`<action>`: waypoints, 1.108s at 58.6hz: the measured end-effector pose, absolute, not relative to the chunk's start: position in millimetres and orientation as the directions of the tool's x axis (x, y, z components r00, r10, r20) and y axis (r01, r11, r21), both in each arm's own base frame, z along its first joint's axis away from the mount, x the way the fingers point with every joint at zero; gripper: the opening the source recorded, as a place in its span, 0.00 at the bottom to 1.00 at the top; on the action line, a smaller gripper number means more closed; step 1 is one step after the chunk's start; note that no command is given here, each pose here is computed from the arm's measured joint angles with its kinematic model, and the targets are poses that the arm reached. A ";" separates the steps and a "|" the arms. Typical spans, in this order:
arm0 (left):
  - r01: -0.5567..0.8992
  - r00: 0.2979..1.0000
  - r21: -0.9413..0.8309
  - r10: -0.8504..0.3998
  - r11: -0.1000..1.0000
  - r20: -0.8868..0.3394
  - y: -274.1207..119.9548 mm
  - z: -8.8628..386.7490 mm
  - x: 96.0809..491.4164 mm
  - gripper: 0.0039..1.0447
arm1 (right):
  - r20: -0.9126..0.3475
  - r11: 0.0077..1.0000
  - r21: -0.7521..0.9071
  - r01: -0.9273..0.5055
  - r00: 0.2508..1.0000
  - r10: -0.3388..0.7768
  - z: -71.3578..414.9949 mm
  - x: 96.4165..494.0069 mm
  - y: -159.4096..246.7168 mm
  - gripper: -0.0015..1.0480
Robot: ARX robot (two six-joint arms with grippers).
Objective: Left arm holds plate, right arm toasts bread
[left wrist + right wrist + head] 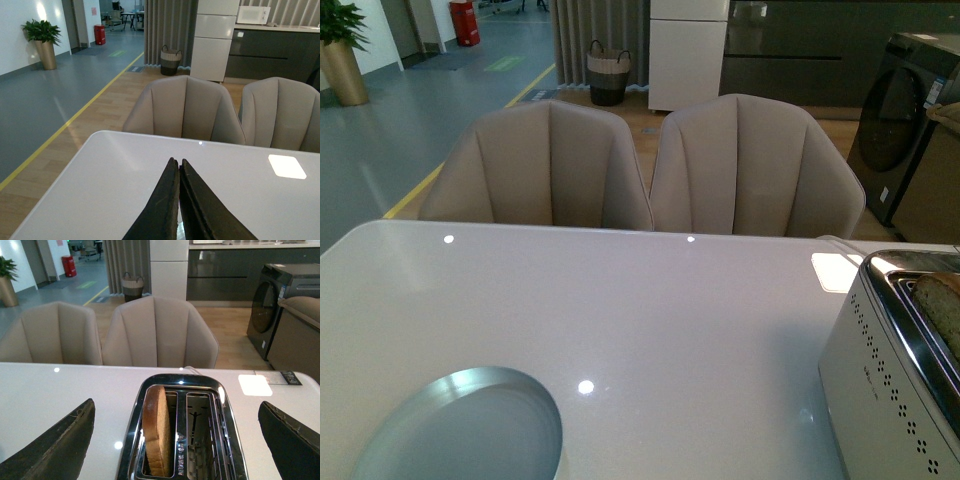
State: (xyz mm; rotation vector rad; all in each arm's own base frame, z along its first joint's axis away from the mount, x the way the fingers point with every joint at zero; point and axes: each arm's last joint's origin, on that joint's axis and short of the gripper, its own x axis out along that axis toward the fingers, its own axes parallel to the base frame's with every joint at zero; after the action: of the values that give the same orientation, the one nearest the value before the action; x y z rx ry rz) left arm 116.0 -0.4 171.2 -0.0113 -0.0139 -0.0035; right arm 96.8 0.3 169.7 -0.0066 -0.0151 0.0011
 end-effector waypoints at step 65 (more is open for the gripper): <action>0.004 1.000 -0.011 -0.003 1.000 0.009 -0.3 167.9 97.2 0.74 | 0.015 1.000 -0.007 -0.001 1.000 0.001 169.7 96.8 0.3 0.91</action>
State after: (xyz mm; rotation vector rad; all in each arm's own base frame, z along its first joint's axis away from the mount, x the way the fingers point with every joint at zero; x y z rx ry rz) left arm 97.2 -0.3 167.9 -0.0109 -0.0089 -0.0035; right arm 96.8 0.3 169.7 -0.0066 -0.0151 0.0011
